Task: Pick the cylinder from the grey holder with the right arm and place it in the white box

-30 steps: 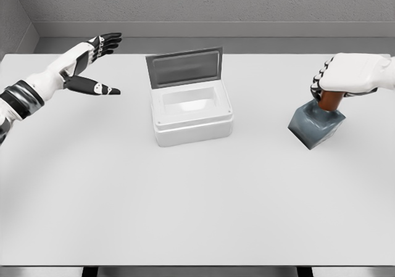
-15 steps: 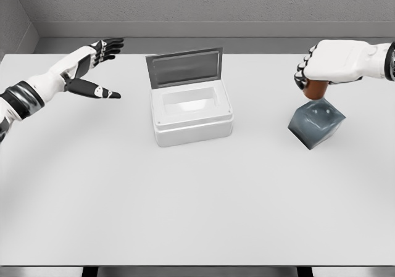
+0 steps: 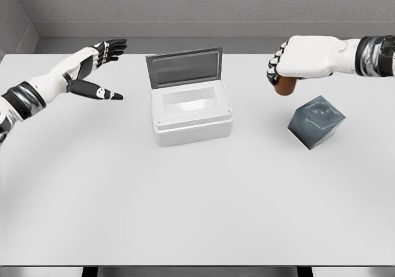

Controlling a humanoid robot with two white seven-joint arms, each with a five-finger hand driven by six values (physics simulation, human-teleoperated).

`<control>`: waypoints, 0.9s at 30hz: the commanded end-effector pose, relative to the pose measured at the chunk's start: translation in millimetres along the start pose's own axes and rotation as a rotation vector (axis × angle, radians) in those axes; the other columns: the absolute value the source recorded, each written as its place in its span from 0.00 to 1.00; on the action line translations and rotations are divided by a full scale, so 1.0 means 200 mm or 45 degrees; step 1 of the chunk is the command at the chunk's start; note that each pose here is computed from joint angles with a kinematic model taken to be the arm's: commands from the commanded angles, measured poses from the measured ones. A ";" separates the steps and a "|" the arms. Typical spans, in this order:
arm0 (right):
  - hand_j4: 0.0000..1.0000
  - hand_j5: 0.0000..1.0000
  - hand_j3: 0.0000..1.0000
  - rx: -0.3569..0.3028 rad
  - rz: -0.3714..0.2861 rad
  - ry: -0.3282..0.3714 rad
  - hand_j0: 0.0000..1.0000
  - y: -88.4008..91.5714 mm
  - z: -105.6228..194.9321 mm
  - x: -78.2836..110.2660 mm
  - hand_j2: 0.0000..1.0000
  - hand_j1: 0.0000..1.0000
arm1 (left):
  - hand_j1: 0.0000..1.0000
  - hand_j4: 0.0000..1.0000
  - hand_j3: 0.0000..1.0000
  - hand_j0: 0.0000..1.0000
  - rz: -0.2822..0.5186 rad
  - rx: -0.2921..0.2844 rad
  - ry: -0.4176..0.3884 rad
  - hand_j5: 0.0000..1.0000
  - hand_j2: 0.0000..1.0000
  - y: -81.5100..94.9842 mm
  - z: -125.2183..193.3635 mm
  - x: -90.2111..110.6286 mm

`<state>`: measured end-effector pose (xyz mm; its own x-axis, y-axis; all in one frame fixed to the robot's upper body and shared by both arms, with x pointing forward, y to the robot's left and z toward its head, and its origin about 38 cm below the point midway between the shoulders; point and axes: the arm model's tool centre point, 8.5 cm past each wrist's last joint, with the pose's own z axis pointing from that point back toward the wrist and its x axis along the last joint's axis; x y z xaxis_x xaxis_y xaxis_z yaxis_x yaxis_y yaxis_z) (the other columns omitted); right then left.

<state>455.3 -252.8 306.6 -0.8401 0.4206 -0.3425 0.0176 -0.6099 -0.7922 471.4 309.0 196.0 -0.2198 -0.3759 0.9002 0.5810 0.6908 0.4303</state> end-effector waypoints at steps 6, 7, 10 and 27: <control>0.49 0.49 0.49 -0.054 0.018 -0.043 0.49 -0.08 -0.09 0.04 0.49 0.49 | 1.00 1.00 1.00 1.00 0.000 0.030 0.013 1.00 1.00 0.05 0.00 -0.01; 0.49 0.49 0.49 -0.060 0.020 -0.048 0.49 -0.09 -0.10 0.05 0.49 0.49 | 1.00 1.00 1.00 1.00 0.001 0.034 0.018 1.00 1.00 0.06 0.00 -0.01; 0.49 0.49 0.49 -0.083 0.025 -0.070 0.49 -0.13 -0.14 0.07 0.49 0.49 | 1.00 1.00 1.00 1.00 0.025 0.045 0.019 1.00 1.00 0.06 -0.03 -0.03; 0.49 0.49 0.49 -0.137 0.027 -0.125 0.49 -0.23 -0.37 0.13 0.49 0.49 | 1.00 1.00 1.00 1.00 0.336 0.002 0.040 1.00 1.00 0.06 -0.07 0.00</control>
<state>470.0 -169.8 299.0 -0.8842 0.3364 -0.3240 0.0949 -0.5497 -0.8299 490.3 308.0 199.2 -0.0479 -0.2145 0.9755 0.6110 0.7663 0.1985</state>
